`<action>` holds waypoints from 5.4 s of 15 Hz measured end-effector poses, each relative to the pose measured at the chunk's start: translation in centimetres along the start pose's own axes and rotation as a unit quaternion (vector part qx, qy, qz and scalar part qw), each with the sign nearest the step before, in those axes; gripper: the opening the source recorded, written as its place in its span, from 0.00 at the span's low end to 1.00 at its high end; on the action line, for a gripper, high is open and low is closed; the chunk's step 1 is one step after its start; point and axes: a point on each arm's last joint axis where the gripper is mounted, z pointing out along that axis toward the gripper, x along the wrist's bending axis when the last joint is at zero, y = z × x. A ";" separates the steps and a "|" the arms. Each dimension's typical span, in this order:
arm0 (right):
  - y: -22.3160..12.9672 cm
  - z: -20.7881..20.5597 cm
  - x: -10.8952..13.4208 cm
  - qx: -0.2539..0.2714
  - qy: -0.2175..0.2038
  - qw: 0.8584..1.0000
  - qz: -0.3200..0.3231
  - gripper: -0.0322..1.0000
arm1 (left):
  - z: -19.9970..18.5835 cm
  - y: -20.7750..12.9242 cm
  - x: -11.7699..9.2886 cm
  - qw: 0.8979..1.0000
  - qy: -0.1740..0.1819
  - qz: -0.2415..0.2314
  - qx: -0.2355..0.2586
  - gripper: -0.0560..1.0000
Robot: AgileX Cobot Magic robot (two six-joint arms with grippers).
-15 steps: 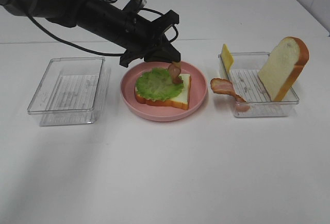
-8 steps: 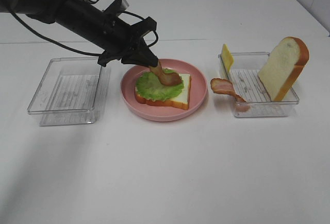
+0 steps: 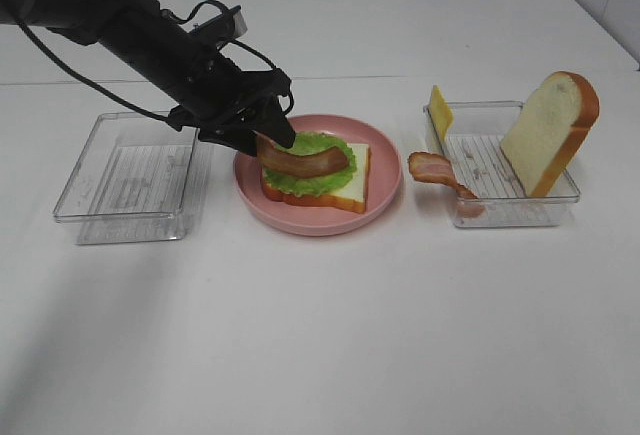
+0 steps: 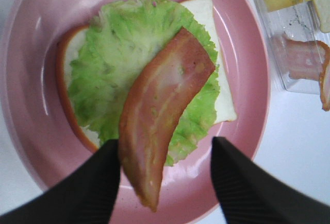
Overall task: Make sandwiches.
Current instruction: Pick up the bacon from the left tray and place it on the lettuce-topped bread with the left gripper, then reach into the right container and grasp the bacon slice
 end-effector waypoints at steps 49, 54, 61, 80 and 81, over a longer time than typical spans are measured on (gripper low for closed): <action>0.0 0.0 0.0 -0.001 0.001 1.000 0.002 0.87 | -30.4 -39.1 -5.4 0.907 0.191 0.183 -0.328 0.82; 0.7 1.0 0.0 0.024 0.014 0.999 0.032 0.87 | -30.4 -39.1 -5.4 0.906 0.192 0.185 -0.329 0.82; 6.9 7.6 -0.4 0.160 0.079 0.980 0.085 0.85 | -30.4 -39.0 -5.3 0.906 0.192 0.185 -0.329 0.82; 13.5 24.1 -2.1 0.324 0.165 0.926 0.100 0.68 | -30.4 -39.0 -5.3 0.906 0.191 0.186 -0.329 0.82; 13.6 24.7 -1.5 0.333 0.166 0.924 0.083 0.68 | -30.4 -39.0 -5.3 0.906 0.191 0.186 -0.329 0.82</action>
